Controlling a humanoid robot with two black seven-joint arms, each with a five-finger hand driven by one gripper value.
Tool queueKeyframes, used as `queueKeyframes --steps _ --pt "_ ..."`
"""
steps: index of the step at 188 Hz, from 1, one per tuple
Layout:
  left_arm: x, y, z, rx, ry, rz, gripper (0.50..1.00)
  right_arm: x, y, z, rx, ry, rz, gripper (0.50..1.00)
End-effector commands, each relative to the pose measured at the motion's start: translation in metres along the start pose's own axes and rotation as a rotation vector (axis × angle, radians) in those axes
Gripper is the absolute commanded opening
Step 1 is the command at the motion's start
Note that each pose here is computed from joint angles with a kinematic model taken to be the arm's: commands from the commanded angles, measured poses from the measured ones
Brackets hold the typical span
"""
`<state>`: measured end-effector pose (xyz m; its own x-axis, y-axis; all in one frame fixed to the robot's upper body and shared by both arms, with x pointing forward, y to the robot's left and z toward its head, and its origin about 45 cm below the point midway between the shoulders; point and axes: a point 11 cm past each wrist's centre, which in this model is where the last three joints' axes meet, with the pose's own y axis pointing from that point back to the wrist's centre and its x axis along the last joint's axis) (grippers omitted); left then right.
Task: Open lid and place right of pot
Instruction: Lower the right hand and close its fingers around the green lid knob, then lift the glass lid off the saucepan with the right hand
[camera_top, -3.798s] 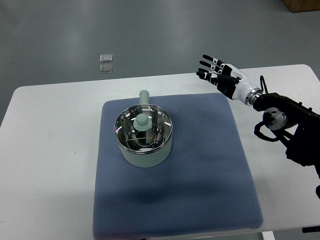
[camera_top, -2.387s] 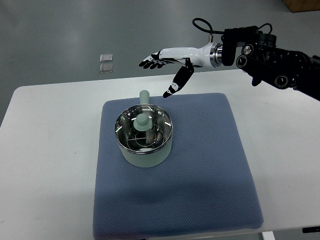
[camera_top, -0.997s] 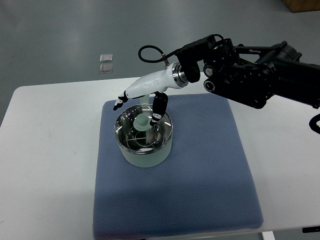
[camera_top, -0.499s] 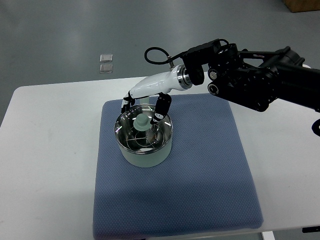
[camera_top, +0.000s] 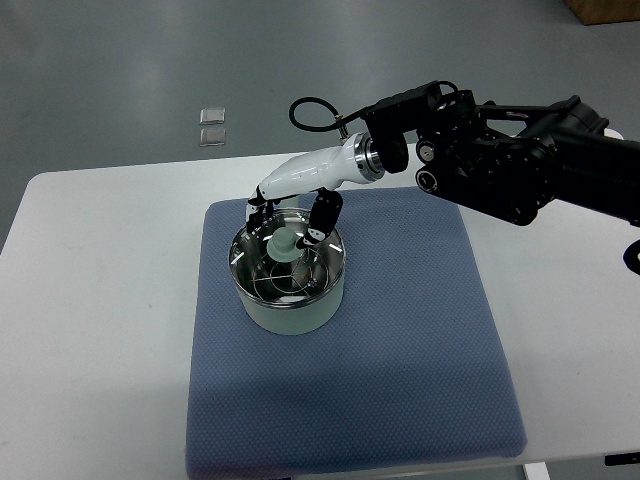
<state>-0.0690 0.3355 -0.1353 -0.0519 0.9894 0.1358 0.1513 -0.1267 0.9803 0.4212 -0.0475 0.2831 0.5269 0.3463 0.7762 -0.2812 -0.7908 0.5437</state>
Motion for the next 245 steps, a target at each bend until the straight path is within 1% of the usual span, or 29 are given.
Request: queueKeyframes --steps 1,25,48,66,73,79,97,106,127,134,136,141,150,151,153,245 --pt "0.0000 0.0000 0.0000 0.000 0.000 0.000 1.000 -0.0008 -0.0002 0.0002 0.000 0.000 -0.001 0.762" --pt "0.0000 0.0000 0.0000 0.000 0.000 0.000 1.000 -0.0021 -0.0005 0.0005 0.000 -0.003 -0.003 0.756" --pt "0.0000 0.0000 0.0000 0.000 0.000 0.000 1.000 -0.0033 -0.0008 0.0009 0.000 -0.005 -0.002 0.727" --pt "0.0000 0.0000 0.0000 0.000 0.000 0.000 1.000 -0.0039 -0.0010 0.0010 0.001 -0.006 -0.003 0.719" --pt "0.0000 0.0000 0.0000 0.000 0.000 0.000 1.000 -0.0039 -0.0010 0.0010 0.001 -0.006 -0.003 0.699" --pt "0.0000 0.0000 0.0000 0.000 0.000 0.000 1.000 -0.0046 -0.0012 0.0012 0.001 -0.008 -0.004 0.693" --pt "0.0000 0.0000 0.0000 0.000 0.000 0.000 1.000 -0.0046 -0.0012 0.0012 0.001 -0.008 -0.004 0.684" --pt "0.0000 0.0000 0.0000 0.000 0.000 0.000 1.000 -0.0046 -0.0012 0.0012 0.001 -0.008 -0.004 0.654" --pt "0.0000 0.0000 0.0000 0.000 0.000 0.000 1.000 -0.0046 -0.0012 0.0006 0.005 -0.008 -0.004 0.607" --pt "0.0000 0.0000 0.0000 0.000 0.000 0.000 1.000 -0.0052 -0.0012 0.0008 0.009 -0.010 -0.004 0.568" --pt "0.0000 0.0000 0.0000 0.000 0.000 0.000 1.000 -0.0052 -0.0012 0.0008 0.009 -0.010 -0.004 0.568" --pt "0.0000 0.0000 0.0000 0.000 0.000 0.000 1.000 -0.0053 -0.0013 -0.0001 0.013 -0.009 -0.004 0.541" --pt "0.0000 0.0000 0.0000 0.000 0.000 0.000 1.000 -0.0053 -0.0013 -0.0001 0.013 -0.009 -0.004 0.541" --pt "0.0000 0.0000 0.0000 0.000 0.000 0.000 1.000 -0.0048 -0.0012 -0.0003 0.015 -0.010 -0.003 0.503" --pt "0.0000 0.0000 0.0000 0.000 0.000 0.000 1.000 -0.0053 -0.0013 -0.0002 0.015 -0.009 -0.004 0.500" --pt "0.0000 0.0000 0.0000 0.000 0.000 0.000 1.000 -0.0001 0.0013 0.0014 0.013 -0.019 0.015 0.500"
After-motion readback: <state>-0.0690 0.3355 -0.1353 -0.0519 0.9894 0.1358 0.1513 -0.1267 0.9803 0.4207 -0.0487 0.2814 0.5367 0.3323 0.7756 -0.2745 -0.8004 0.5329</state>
